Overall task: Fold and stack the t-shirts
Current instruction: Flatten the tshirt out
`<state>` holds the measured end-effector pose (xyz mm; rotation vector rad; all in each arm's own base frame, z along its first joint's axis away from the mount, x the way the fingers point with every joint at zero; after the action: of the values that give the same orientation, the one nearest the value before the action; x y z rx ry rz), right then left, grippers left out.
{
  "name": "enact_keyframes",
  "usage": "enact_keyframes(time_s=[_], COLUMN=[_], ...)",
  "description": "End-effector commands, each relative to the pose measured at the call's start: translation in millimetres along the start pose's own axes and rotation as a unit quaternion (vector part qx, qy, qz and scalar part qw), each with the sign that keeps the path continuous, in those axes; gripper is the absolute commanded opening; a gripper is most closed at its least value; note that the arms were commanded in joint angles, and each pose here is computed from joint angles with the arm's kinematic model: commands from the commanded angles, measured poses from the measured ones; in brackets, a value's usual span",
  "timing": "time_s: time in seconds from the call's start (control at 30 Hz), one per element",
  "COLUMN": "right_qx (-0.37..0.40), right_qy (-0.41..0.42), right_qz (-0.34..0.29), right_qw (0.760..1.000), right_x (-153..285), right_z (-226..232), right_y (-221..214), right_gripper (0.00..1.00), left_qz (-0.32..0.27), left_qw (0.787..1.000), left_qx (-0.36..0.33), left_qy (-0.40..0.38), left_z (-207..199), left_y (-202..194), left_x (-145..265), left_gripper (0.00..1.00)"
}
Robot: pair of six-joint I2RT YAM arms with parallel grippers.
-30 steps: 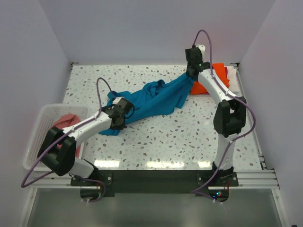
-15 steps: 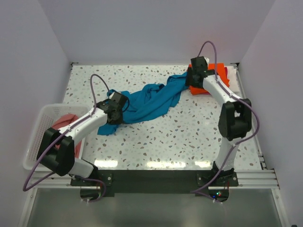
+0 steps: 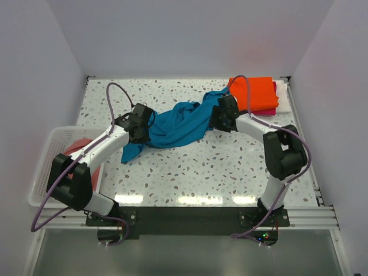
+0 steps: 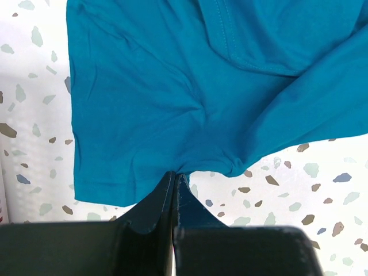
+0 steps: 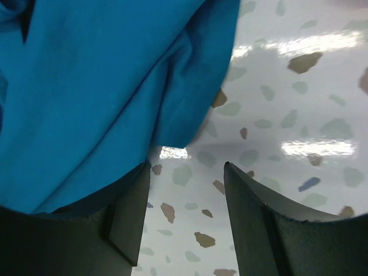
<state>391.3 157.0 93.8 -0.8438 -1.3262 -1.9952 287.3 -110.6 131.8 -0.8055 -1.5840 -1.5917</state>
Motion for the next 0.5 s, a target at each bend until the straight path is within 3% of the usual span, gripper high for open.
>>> enact_keyframes(time_s=[0.0, 0.13, 0.4, 0.47], right_qx=[-0.031, -0.042, -0.051, -0.051], right_qy=[0.042, 0.029, 0.013, 0.012], right_qz=[-0.019, -0.01, -0.018, -0.016], right_qw=[0.998, 0.999, 0.998, 0.998], right_x=[-14, -30, -42, -45], right_z=[29, 27, 25, 26], right_y=[11, 2, 4, 5], right_gripper=[0.57, 0.49, 0.46, 0.4], left_qz=[-0.022, -0.024, -0.029, -0.029], left_qw=[1.0, 1.0, 1.0, 1.0], left_qx=[-0.002, -0.001, -0.001, -0.002], left_qy=[-0.011, -0.01, -0.01, -0.01], left_z=[-2, 0, 3, 3], left_y=[17, 19, 22, 22], left_x=[4, 5, 6, 6], left_gripper=[0.0, 0.0, 0.0, 0.0])
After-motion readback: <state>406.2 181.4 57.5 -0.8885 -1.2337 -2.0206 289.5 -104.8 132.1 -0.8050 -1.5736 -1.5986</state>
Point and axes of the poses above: each gripper's point midway between its finger pads, its own x axis back along the fingers, its own z axis along the line the jaws close on, y = z × x, the point moved 4 cm from there along x, back along the fingers, and after that the axes turned 4 degrees about -x, right-handed, at the moved point
